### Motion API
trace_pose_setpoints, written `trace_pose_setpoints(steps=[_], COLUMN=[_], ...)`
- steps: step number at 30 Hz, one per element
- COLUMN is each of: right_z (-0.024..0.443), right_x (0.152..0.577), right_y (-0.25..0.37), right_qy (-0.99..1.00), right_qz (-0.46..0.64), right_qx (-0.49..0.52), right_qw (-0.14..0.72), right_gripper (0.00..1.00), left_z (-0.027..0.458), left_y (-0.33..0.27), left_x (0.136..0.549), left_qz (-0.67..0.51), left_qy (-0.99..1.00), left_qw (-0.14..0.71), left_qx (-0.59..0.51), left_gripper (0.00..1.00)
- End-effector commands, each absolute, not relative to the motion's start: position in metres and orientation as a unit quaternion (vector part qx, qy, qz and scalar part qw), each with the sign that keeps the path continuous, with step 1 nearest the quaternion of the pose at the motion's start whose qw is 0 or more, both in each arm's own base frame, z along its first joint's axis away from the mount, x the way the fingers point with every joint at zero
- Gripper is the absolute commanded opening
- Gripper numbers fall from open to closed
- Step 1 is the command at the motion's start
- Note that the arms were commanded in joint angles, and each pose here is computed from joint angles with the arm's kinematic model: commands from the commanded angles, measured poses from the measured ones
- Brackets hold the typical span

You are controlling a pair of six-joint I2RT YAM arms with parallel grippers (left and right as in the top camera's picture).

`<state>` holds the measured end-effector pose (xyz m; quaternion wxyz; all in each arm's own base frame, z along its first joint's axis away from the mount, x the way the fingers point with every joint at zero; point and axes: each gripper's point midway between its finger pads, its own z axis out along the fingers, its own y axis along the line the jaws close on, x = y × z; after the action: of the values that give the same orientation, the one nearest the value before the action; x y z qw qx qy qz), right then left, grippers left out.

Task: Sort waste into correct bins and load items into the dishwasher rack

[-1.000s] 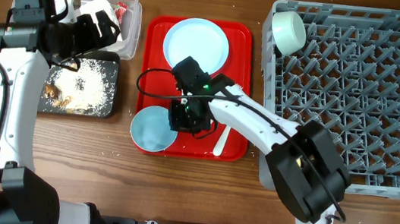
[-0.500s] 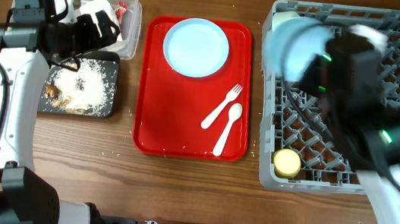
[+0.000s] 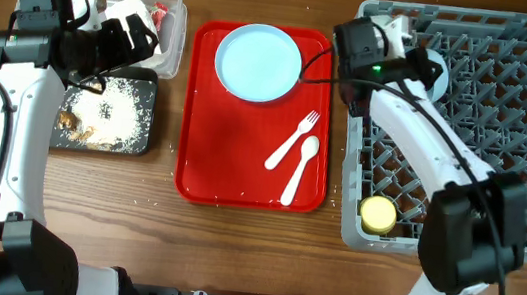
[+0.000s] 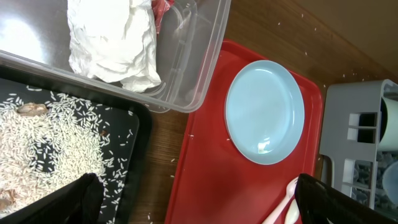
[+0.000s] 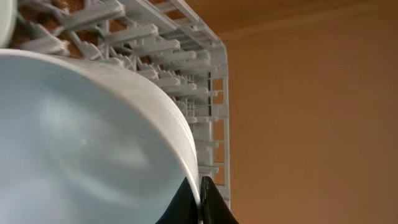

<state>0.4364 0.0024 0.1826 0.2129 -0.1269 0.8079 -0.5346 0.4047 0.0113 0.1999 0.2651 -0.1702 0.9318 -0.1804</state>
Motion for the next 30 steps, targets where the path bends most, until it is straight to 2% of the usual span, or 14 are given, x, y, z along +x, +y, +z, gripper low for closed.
trace_pose_setpoints(steps=[1, 4, 7, 10, 16, 17, 18, 20, 21, 22, 27, 28, 30], right_z=[0.176, 0.166, 0.147, 0.141, 0.141, 0.141, 0.140, 0.134, 0.131, 0.128, 0.139, 0.150, 0.171], right_x=[0.438, 0.437, 0.425, 0.419, 0.414, 0.414, 0.413, 0.412, 0.413, 0.414, 0.425, 0.430, 0.436], right_y=[0.017, 0.031, 0.041, 0.044, 0.065, 0.070, 0.077, 0.089, 0.093, 0.097, 0.109, 0.114, 0.124], right_qy=[0.797, 0.809, 0.826, 0.831, 0.821, 0.819, 0.819, 0.827, 0.831, 0.836, 0.846, 0.849, 0.853], right_qz=[-0.547, -0.521, -0.488, -0.476, -0.474, -0.473, -0.468, -0.445, -0.434, -0.423, -0.394, -0.381, -0.347], right_qx=[-0.156, -0.180, -0.227, -0.245, -0.280, -0.284, -0.290, -0.301, -0.302, -0.302, -0.280, -0.268, -0.251], right_qw=[0.203, 0.204, 0.168, 0.151, 0.153, 0.157, 0.160, 0.168, 0.172, 0.177, 0.225, 0.251, 0.298], right_gripper=[0.04, 0.04, 0.05, 0.20, 0.24, 0.31, 0.50, 0.56, 0.65, 0.69, 0.73, 0.78, 1.00], left_z=[0.201, 0.201, 0.201, 0.201, 0.201, 0.201, 0.201, 0.201, 0.201, 0.201, 0.201, 0.201, 0.201], left_y=[0.014, 0.014, 0.014, 0.014, 0.014, 0.014, 0.014, 0.014, 0.014, 0.014, 0.014, 0.014, 0.014], left_x=[0.407, 0.407, 0.407, 0.407, 0.407, 0.407, 0.407, 0.407, 0.407, 0.407, 0.407, 0.407, 0.407], left_qz=[-0.178, -0.178, -0.178, -0.178, -0.178, -0.178, -0.178, -0.178, -0.178, -0.178, -0.178, -0.178, -0.178], left_qy=[0.931, 0.931, 0.931, 0.931, 0.931, 0.931, 0.931, 0.931, 0.931, 0.931, 0.931, 0.931, 0.931], left_qw=[0.268, 0.268, 0.268, 0.268, 0.268, 0.268, 0.268, 0.268, 0.268, 0.268, 0.268, 0.268, 0.268], left_qx=[-0.170, -0.170, -0.170, -0.170, -0.170, -0.170, -0.170, -0.170, -0.170, -0.170, -0.170, -0.170, -0.170], left_gripper=[1.00, 1.00, 1.00, 1.00, 1.00, 1.00, 1.00, 1.00, 1.00, 1.00, 1.00, 1.00, 1.00])
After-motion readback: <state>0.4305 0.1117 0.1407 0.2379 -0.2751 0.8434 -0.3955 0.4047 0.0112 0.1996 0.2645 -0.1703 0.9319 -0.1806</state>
